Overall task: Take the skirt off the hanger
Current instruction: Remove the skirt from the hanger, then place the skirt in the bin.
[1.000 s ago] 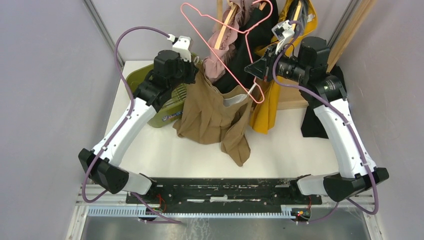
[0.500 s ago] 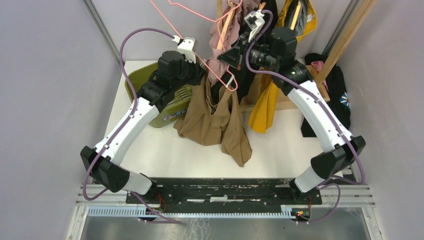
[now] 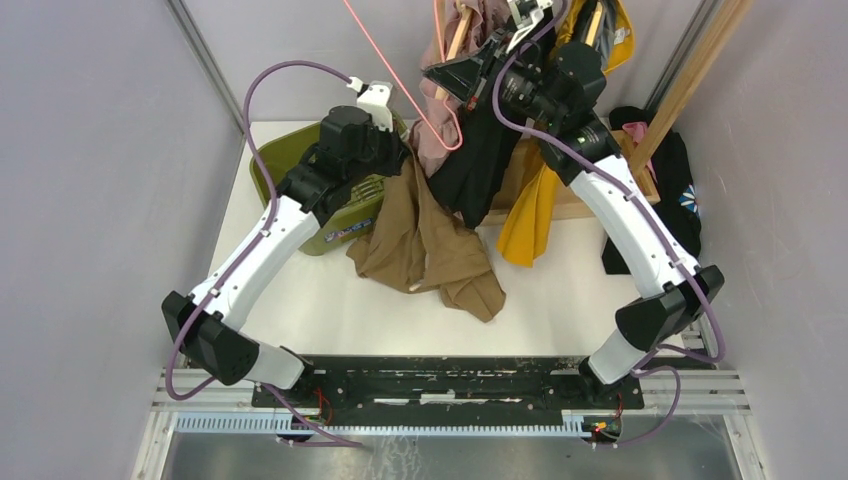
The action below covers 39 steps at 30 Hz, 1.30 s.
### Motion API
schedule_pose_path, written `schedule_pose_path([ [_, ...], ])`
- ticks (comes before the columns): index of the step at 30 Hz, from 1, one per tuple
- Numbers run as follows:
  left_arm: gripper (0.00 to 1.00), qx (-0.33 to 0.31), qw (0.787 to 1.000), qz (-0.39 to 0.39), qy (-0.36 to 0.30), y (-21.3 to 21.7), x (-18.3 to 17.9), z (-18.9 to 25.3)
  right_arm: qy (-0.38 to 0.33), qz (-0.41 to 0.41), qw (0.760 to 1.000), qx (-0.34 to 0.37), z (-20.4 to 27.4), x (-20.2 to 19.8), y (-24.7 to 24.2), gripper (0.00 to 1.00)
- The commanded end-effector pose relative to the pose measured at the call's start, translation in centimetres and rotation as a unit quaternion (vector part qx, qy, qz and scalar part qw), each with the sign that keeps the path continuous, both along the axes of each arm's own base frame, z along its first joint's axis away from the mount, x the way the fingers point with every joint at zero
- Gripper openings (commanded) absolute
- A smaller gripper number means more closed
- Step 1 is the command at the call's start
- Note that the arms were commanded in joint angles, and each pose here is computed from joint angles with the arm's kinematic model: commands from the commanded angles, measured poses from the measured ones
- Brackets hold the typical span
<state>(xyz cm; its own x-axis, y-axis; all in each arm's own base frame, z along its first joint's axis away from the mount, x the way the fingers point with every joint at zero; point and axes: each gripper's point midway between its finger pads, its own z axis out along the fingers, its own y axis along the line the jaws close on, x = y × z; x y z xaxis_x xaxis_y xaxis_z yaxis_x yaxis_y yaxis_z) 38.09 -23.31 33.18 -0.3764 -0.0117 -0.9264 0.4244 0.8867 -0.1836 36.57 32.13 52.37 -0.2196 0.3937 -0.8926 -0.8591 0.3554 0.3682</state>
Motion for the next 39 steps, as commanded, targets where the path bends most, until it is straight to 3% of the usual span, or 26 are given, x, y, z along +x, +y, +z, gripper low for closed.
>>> schedule_pose_path([
  [1, 0.03, -0.031, 0.995, 0.037, -0.091, 2.1, -0.5, 7.7, -0.095, -0.052, 0.994, -0.035, 4.6, -3.0, -3.1, 0.01],
  [6, 0.03, -0.016, 0.986, 0.084, -0.141, 4.8, -1.0, 12.3, -0.125, -0.171, 0.969, -0.13, 3.8, -3.4, -8.0, 0.01],
  [10, 0.03, 0.035, 0.974, 0.139, -0.175, 7.3, -0.1, 15.6, -0.114, -0.26, 0.941, -0.183, 2.1, -3.3, -12.0, 0.01],
  [18, 0.03, 0.07, 0.921, 0.241, -0.299, 12.3, 2.2, 25.6, -0.053, -0.347, 0.909, -0.223, -2.4, -4.4, -17.2, 0.01],
  [25, 0.03, -0.041, 0.85, 0.304, -0.428, 21.0, 5.1, 35.6, -0.032, -0.377, 0.895, -0.236, -4.1, -3.7, -18.8, 0.01],
  [31, 0.03, -0.135, 0.8, 0.285, -0.51, 23.0, 4.9, 39.7, -0.024, -0.392, 0.89, -0.234, -4.4, -2.3, -19.4, 0.01],
  [34, 0.03, -0.139, 0.803, 0.273, -0.511, 22.5, 6.4, 39.1, -0.019, -0.395, 0.89, -0.226, -4.5, -1.8, -19.5, 0.01],
  [39, 0.03, -0.124, 0.838, 0.259, -0.464, 21.5, 11.2, 34.5, -0.013, -0.403, 0.885, -0.233, -4.6, -1.2, -20.0, 0.01],
])
